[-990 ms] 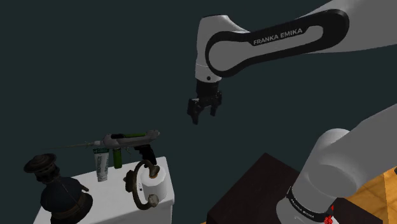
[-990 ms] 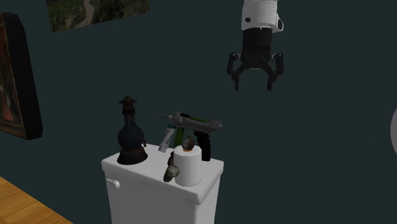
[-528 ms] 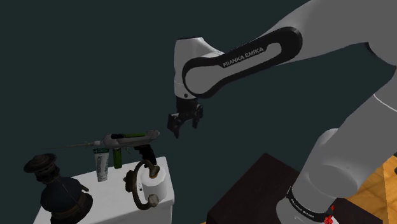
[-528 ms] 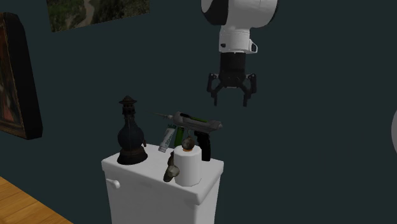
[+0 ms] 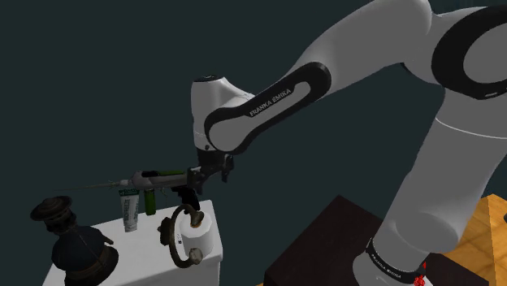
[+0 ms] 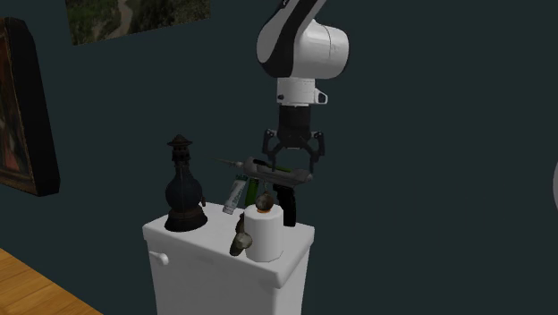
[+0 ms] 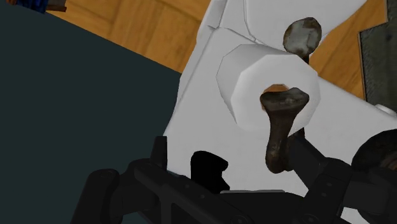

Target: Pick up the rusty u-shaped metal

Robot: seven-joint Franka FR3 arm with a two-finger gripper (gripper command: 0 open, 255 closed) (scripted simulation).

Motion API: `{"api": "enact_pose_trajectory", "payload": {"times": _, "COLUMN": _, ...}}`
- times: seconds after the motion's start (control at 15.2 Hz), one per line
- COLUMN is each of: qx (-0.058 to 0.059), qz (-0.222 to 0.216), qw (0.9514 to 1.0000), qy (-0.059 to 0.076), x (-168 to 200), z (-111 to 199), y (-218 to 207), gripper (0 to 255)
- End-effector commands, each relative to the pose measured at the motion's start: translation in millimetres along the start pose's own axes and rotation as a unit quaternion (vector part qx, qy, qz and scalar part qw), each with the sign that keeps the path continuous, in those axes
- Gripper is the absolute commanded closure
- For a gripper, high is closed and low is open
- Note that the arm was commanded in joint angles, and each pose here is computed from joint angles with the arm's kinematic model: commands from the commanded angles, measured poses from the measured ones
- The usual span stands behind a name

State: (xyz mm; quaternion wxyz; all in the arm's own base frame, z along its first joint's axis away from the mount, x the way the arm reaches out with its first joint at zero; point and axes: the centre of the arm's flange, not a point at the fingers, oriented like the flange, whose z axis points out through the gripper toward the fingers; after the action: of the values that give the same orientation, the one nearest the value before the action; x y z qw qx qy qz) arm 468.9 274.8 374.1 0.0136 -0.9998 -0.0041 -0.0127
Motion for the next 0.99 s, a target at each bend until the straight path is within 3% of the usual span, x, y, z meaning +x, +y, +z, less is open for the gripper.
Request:
{"api": "enact_pose_trajectory", "payload": {"times": 0.0, "qx": 0.002, "qz": -0.002, "qw": 1.0, "qy": 0.0, "x": 11, "z": 19, "y": -22, "gripper": 0}}
{"api": "enact_pose_trajectory", "payload": {"times": 0.33, "qx": 0.005, "qz": -0.008, "qw": 1.0, "qy": 0.001, "x": 35, "z": 61, "y": -67, "gripper": 0}}
{"api": "enact_pose_trajectory", "payload": {"times": 0.92, "qx": 0.005, "qz": -0.009, "qw": 1.0, "qy": 0.001, "x": 34, "z": 102, "y": -67, "gripper": 0}}
